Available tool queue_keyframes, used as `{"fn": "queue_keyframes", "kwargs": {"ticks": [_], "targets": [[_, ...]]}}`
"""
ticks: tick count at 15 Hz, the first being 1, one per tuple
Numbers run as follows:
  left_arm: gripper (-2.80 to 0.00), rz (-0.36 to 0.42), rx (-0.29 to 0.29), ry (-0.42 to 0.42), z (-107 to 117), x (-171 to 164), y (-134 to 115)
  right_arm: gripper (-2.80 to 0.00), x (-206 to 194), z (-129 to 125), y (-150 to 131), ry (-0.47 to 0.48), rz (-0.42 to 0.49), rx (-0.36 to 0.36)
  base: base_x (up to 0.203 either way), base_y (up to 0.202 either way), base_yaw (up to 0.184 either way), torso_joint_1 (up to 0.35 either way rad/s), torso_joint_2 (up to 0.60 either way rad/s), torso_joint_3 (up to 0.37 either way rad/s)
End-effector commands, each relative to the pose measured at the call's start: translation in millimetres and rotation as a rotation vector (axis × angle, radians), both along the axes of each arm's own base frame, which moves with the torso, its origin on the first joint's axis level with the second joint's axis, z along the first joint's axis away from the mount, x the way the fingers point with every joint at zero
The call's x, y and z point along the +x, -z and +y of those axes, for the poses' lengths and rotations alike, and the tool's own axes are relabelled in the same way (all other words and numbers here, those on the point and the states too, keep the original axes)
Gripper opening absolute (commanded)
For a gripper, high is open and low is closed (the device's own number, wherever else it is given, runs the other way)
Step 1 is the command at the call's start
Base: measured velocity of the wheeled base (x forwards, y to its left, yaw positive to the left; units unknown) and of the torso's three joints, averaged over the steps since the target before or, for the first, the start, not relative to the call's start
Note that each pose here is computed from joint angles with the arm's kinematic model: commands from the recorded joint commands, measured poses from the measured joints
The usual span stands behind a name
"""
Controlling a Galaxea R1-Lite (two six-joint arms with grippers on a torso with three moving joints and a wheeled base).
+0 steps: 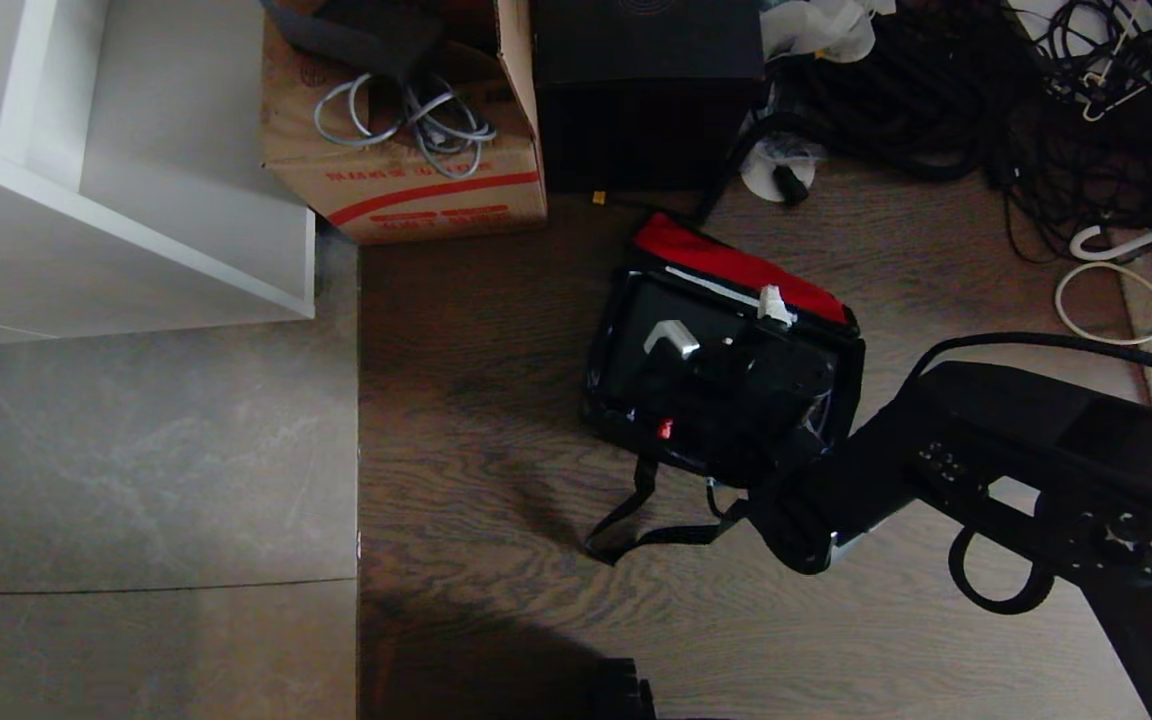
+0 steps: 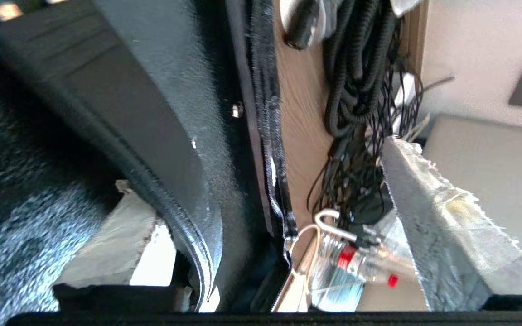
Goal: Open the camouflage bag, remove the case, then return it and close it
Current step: Lift the black box
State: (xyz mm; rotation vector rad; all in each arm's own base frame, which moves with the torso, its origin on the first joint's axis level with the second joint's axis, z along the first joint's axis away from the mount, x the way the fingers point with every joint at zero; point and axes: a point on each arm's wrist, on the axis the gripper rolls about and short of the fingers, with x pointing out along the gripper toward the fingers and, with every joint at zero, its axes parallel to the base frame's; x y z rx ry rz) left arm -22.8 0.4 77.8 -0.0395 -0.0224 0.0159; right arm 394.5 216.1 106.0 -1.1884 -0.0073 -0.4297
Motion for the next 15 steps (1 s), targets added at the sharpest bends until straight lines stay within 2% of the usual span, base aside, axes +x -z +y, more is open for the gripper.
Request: {"fn": "queue_keyframes", "kwargs": {"ticks": [1,5,10,11,12,15], "targets": [[-2.8,0.01,-0.001,0.0,0.0,0.8,2.9,0.0,5.1,-3.2,-1.4,0.02,-0.01,0.005,0.0,0.0,0.0,0.0,0.0,0.0],[-2.8,0.01,-0.001,0.0,0.0,0.8,2.9,0.0,14.7,-13.4,1.7,0.049,0.019,-0.012,0.0,0.0,0.0,0.0,0.0,0.0],[-2.8,0.01,-0.001,0.0,0.0,0.8,2.9,0.0,18.6,-12.2,5.6,0.055,0.027,-0.015,0.0,0.0,0.0,0.0,0.0,0.0],[-2.8,0.011,-0.001,0.0,0.0,0.9,3.3,-2.61,18.9,-13.4,5.8,0.056,0.029,-0.015,0.0,0.0,0.0,0.0,0.0,0.0],[-2.8,0.01,-0.001,0.0,0.0,0.8,2.9,-2.8,18.2,-14.2,6.2,0.056,0.032,-0.017,0.0,0.0,0.0,0.0,0.0,0.0],[-2.8,0.01,-0.001,0.0,0.0,0.8,2.9,-2.8,18.5,-14.0,6.4,0.063,0.027,-0.003,0.0,0.0,0.0,0.0,0.0,0.0]]}}
